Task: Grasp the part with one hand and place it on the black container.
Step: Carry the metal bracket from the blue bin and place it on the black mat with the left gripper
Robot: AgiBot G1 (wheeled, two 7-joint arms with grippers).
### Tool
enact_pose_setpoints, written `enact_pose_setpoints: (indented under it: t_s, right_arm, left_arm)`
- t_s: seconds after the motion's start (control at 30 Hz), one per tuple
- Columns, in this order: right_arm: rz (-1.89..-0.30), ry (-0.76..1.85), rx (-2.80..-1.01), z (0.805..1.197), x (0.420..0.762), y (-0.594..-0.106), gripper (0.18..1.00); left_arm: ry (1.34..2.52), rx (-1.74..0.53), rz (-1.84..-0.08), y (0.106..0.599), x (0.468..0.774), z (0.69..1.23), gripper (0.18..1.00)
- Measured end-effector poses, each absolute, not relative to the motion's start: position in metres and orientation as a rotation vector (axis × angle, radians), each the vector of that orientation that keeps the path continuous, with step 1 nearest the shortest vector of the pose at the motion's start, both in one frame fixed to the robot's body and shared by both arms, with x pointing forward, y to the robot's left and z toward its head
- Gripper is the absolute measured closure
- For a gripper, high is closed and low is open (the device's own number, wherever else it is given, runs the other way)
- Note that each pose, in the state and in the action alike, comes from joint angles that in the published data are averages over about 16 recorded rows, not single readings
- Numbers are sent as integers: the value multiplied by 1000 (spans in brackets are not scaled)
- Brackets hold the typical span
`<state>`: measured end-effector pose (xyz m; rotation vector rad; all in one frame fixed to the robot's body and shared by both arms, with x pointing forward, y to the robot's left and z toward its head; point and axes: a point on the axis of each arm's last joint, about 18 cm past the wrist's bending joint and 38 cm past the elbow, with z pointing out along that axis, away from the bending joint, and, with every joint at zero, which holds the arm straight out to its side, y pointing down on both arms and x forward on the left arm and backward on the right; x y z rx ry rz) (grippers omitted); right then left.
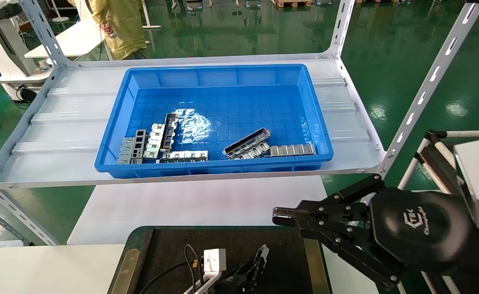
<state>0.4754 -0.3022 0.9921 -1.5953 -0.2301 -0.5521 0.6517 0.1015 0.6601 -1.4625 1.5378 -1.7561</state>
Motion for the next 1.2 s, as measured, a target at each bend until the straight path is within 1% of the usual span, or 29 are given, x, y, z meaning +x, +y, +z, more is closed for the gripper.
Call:
enact_pose_setpoints:
  t_s: [0.3,1.2]
  right_arm:
    - [-552,-230,-1595,992,475,-302,988]
    - [-552,-230,-1595,992,475,-302,988]
  left_arm:
    - [1503,-1542,-1732,100,657,664,844]
    - [1405,-1634,-1690,101,652,664,845]
